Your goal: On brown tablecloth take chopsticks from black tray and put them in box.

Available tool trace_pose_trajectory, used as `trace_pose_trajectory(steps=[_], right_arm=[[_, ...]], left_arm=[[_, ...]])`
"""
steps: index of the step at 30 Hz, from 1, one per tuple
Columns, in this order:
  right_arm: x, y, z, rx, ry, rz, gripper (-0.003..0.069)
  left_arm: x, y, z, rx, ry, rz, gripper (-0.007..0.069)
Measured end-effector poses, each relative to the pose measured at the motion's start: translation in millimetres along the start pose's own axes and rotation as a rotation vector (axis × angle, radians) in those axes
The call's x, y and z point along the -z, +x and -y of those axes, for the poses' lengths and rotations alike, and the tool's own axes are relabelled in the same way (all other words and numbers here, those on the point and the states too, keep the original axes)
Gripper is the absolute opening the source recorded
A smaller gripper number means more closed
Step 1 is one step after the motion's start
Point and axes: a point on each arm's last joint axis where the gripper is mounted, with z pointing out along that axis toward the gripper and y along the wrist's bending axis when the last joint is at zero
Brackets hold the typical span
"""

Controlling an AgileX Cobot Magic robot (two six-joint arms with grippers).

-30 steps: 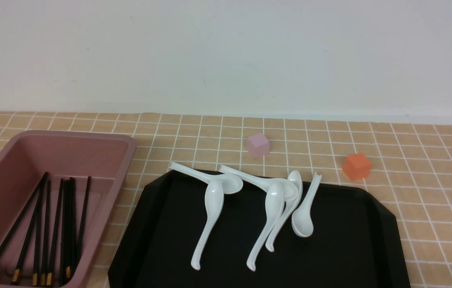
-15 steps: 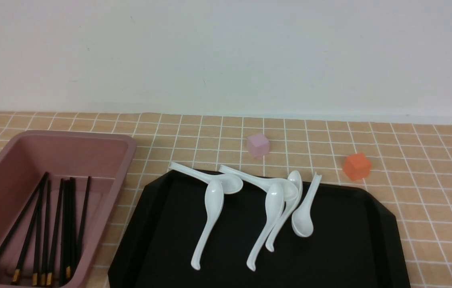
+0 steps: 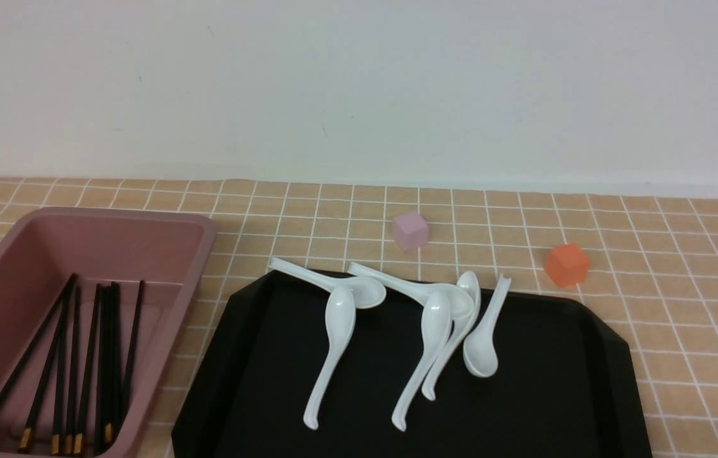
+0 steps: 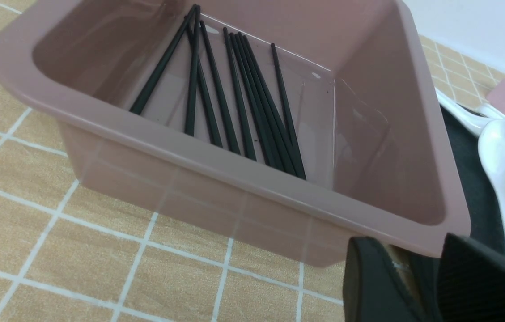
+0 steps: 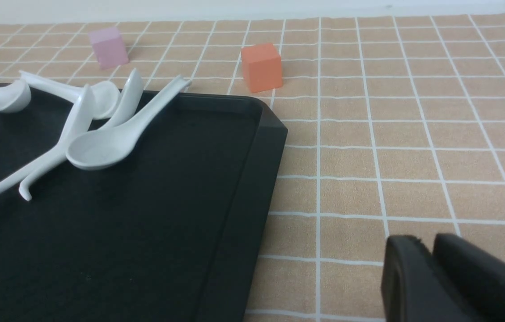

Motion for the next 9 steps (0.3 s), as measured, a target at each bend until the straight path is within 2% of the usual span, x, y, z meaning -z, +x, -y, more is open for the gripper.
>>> trace_pose_trajectory(steps=[9], right_arm=[[0.0, 0.0, 0.0, 0.0, 0.0, 0.0, 0.0118]], left_arm=[[0.0, 0.0, 0.0, 0.0, 0.0, 0.0, 0.0239]])
